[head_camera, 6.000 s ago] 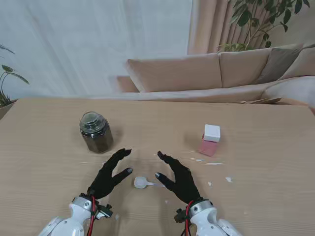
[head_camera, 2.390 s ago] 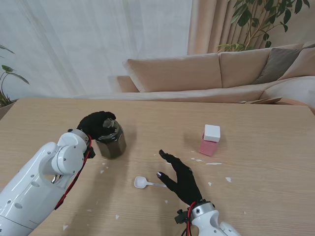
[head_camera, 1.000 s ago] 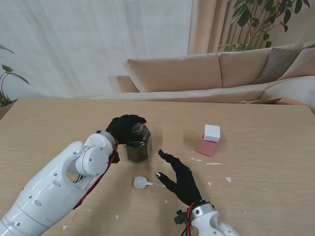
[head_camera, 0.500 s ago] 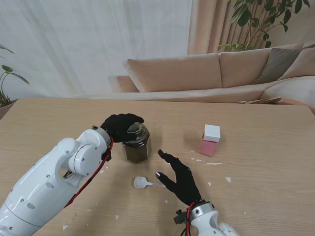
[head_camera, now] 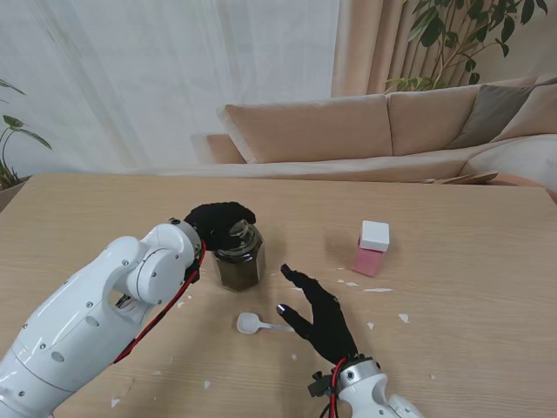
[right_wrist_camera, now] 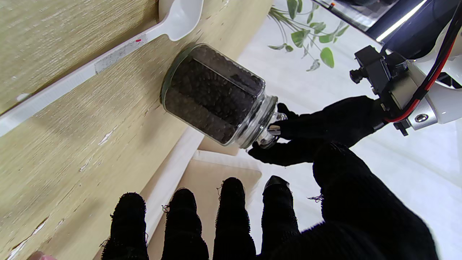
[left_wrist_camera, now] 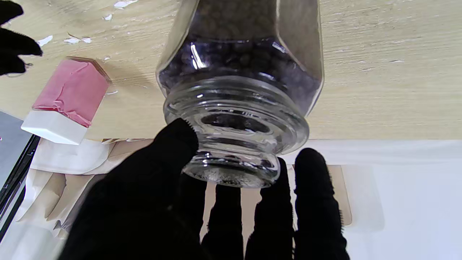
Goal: Portion coffee beans from the glass jar into the coffee jar
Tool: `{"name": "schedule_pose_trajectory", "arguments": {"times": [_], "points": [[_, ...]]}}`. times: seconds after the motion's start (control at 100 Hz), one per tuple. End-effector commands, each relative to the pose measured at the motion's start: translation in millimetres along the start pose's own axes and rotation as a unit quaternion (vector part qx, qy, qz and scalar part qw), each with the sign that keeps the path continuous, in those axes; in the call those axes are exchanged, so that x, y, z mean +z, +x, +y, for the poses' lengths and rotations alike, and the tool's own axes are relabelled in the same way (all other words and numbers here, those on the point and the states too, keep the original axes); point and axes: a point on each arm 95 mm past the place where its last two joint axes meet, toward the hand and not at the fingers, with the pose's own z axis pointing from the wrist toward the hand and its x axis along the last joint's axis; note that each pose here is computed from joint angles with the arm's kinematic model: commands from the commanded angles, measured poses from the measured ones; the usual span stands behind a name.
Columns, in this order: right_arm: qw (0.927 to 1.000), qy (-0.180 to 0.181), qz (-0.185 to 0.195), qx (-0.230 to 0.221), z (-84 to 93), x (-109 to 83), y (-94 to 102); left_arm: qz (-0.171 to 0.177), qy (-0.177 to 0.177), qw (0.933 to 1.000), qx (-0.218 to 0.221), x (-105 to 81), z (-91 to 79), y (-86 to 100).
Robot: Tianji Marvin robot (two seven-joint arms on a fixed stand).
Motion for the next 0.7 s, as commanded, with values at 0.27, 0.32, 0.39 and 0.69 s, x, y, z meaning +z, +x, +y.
{"name": "schedule_pose_trajectory", "arguments": {"times": [0.27, 0.32, 0.39, 0.69], "points": [[1.0000, 0.005, -0.001, 0.006, -2.5, -1.8, 2.2, 0.004, 0.009, 0.9998, -0.019, 2.0, 4.6, 5.0], [1.0000, 0.005, -0.001, 0.006, -2.4, -1.7, 2.2, 0.004, 0.006, 0.9998, -0.017, 2.2, 4.9, 4.5], [1.0000, 0.005, -0.001, 0.007, -2.5, -1.8, 2.2, 0.004, 0.005, 0.9999, -0.015, 2.5, 6.3, 4.1], [1.0000, 0.004, -0.001, 0.007, -2.5, -1.9, 2.1, 0.000, 0.011, 0.9997, -0.023, 3.4, 10.5, 5.0]]}}
